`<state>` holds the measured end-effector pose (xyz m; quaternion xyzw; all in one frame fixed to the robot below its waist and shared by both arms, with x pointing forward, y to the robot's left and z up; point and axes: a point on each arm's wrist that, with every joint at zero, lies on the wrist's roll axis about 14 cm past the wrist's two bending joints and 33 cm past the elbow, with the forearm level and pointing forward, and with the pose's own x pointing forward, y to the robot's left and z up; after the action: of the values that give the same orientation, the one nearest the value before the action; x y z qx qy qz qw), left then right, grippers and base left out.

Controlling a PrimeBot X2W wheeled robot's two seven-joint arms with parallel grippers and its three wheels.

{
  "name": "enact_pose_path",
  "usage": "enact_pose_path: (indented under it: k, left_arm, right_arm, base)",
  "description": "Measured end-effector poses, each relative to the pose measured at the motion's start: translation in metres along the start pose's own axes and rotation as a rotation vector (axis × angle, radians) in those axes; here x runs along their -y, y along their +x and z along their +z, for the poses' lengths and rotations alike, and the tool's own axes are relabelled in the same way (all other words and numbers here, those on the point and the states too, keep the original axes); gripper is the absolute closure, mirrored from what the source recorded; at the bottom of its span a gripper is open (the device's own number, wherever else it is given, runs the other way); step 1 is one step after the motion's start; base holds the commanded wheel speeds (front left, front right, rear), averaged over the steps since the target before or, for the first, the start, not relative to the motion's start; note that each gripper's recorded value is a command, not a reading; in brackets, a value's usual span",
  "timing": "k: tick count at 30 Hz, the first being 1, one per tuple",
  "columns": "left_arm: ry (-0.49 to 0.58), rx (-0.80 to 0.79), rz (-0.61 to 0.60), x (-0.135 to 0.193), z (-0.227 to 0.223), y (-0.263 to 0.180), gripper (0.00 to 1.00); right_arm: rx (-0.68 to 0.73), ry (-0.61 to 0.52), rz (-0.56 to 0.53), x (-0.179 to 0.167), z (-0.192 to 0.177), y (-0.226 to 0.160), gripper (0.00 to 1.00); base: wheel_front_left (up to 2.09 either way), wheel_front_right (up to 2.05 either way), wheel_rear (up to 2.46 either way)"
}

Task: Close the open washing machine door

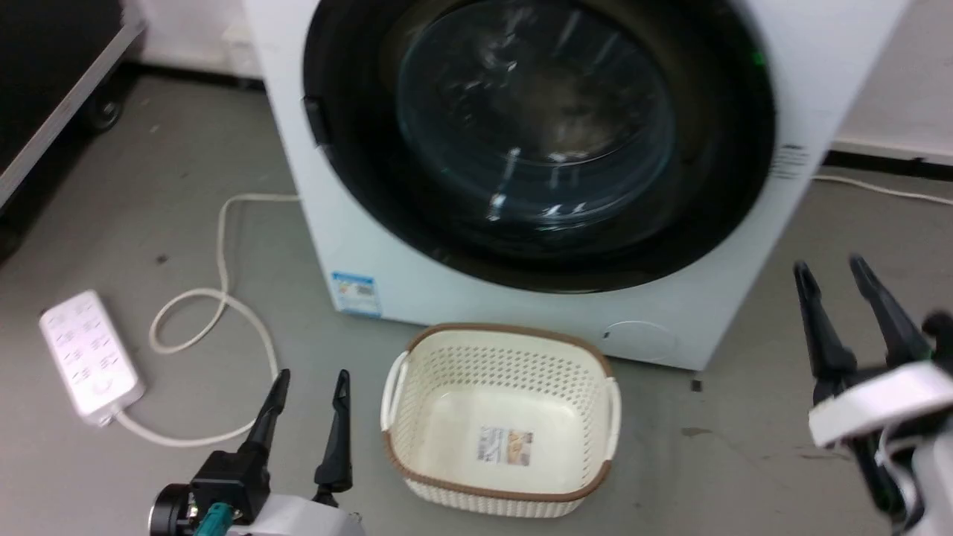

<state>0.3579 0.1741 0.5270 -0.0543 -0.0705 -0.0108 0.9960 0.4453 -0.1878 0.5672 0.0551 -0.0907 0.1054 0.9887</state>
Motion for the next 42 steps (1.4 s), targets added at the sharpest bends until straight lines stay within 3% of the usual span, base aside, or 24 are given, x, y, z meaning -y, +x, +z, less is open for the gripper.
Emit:
enact_pose_path:
  k: [10,22,23,42]
  left_arm:
    - [-0.017,-0.032,-0.097,0.025,-0.011,0.003,0.0]
    - [-0.012,-0.066,-0.105,0.028,-0.021,-0.004,0.0]
    - [-0.007,-0.066,-0.106,0.028,-0.021,-0.004,1.0]
    - [0.004,-0.087,-0.098,0.025,-0.022,-0.004,1.0]
  right_arm:
    - [0.04,-0.045,-0.178,-0.001,0.001,-0.092,0.0]
    - [-0.013,-0.12,-0.165,-0.016,-0.013,-0.11,0.0]
    - [-0.013,-0.12,-0.165,-0.015,-0.013,-0.11,1.0]
    - [-0.044,-0.117,-0.157,-0.018,-0.018,-0.107,1.0]
  base:
    - [0.0,0.0,0.0]
    - [0.0,0.0,0.0]
    - [0.0,0.0,0.0]
    - [0.0,0.0,0.0]
